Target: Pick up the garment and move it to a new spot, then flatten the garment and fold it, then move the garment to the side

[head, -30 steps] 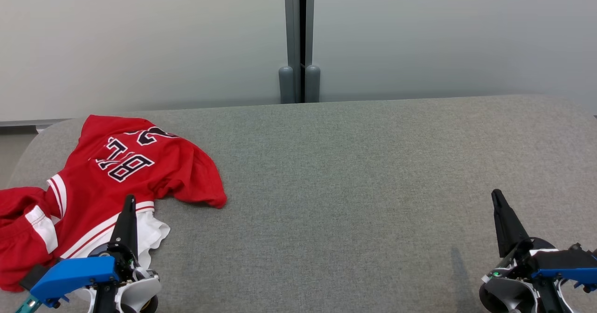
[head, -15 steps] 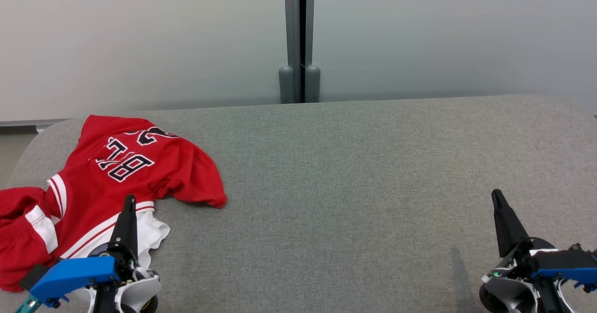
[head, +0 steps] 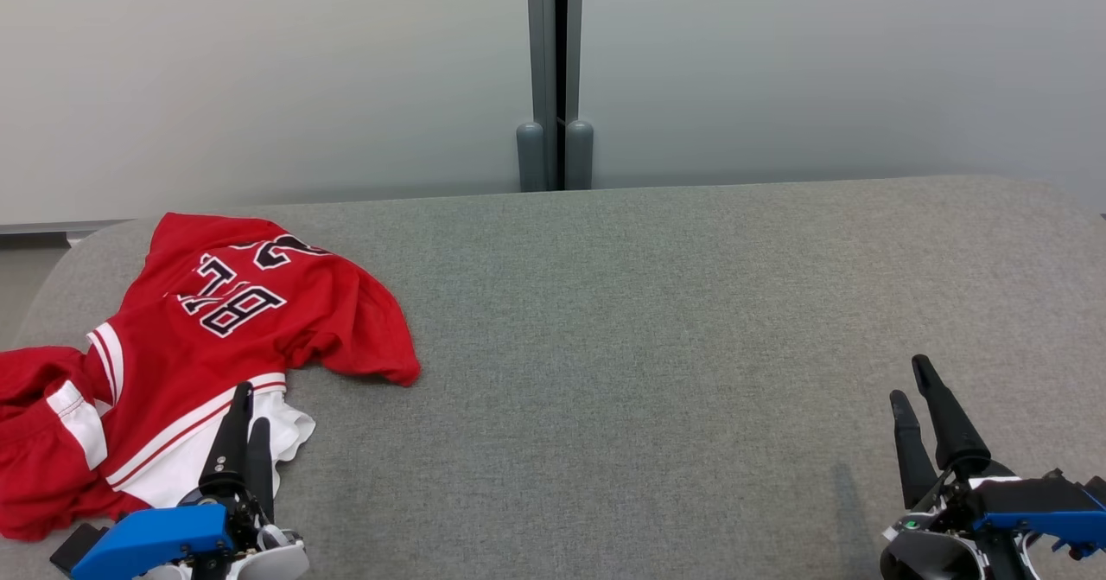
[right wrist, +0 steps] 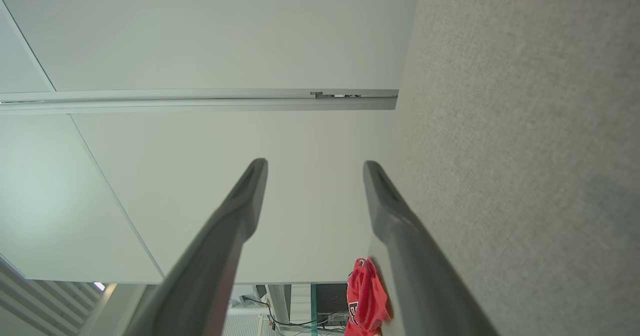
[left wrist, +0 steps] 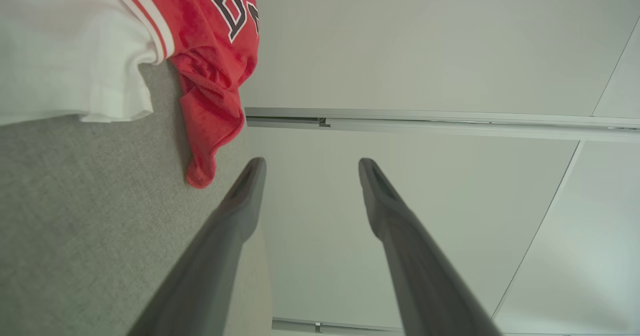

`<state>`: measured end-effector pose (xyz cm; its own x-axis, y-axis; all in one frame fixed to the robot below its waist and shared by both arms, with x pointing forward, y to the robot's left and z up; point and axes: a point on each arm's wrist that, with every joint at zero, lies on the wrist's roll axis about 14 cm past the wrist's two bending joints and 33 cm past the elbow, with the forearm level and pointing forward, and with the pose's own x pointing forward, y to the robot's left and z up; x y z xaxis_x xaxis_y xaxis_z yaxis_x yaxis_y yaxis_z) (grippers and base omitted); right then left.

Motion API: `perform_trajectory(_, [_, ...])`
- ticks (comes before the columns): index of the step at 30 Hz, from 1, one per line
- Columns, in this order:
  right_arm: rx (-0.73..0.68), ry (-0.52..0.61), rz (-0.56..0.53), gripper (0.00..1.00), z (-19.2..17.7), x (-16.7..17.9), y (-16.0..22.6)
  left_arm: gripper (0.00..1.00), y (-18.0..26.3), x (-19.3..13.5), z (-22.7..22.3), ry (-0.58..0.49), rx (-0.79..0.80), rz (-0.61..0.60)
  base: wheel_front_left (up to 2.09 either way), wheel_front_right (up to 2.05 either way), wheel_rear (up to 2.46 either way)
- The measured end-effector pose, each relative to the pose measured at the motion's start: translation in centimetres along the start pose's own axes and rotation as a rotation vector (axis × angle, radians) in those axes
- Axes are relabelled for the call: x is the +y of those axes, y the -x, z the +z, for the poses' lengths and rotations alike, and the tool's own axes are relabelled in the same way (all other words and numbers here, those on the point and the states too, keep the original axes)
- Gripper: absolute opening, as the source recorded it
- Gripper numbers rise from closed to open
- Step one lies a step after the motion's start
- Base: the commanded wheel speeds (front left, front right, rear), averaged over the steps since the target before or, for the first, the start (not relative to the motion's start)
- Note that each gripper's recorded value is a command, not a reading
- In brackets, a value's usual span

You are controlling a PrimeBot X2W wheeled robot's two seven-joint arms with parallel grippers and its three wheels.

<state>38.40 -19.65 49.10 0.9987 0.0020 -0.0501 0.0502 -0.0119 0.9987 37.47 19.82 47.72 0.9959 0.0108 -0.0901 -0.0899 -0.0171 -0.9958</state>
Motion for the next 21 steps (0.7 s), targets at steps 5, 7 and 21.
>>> perform_trajectory(5, [-0.001, 0.004, 0.012, 1.00, -0.3, 0.4, -0.1, 1.00, -0.1, -0.5, 0.0, -0.015, -0.013, -0.014, 0.00, 0.00, 0.00])
perform_trajectory(7, [-0.003, 0.014, 0.019, 1.00, -0.4, 0.6, -0.2, 1.00, -0.2, -0.8, 0.0, -0.029, -0.018, -0.022, 0.00, 0.00, 0.00])
perform_trajectory(21, [-0.020, 0.176, 0.084, 1.00, -0.8, 2.8, -0.5, 1.00, -0.3, -2.5, 0.1, -0.298, -0.047, -0.067, 0.00, 0.00, 0.00])
